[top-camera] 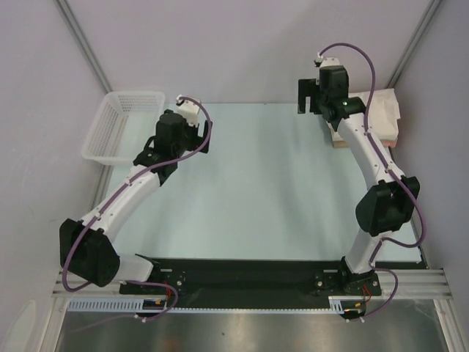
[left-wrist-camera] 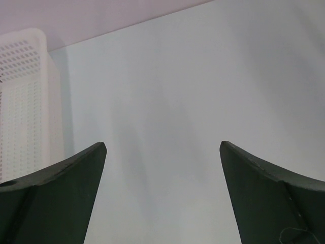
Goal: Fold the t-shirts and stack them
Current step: Reset both grippers
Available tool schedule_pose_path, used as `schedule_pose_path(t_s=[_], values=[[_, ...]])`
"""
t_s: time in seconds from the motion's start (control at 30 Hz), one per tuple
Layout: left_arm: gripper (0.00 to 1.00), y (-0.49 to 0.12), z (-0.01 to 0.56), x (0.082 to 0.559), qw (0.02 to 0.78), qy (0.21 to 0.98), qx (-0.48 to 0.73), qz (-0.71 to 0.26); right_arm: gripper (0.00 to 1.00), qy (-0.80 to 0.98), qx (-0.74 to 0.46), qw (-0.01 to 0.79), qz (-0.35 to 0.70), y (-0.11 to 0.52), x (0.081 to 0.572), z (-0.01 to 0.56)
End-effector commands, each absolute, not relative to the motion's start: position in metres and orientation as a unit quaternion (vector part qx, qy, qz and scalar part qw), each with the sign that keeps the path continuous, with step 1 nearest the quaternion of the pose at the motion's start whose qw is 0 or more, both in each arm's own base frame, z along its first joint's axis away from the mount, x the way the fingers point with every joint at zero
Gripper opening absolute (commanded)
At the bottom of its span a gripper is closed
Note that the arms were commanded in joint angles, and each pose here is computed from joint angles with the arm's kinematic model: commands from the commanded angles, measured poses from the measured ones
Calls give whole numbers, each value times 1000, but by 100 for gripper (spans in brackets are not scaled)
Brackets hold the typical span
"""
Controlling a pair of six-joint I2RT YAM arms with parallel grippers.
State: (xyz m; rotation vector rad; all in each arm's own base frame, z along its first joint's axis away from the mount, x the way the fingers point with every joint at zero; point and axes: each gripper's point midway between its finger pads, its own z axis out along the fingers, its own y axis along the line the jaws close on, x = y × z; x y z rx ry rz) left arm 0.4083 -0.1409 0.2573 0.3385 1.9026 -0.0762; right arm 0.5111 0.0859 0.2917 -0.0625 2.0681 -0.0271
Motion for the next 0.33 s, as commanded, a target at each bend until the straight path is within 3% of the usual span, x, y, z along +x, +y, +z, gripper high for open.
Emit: schedule_pose_path(t_s=[0.0, 0.3], values=[[100, -135, 266, 408, 590, 798, 113, -41, 100, 814, 47, 577, -45, 69, 492, 340], [100, -135, 271, 414, 596, 795, 106, -44, 100, 807, 36, 586, -59, 58, 445, 342]])
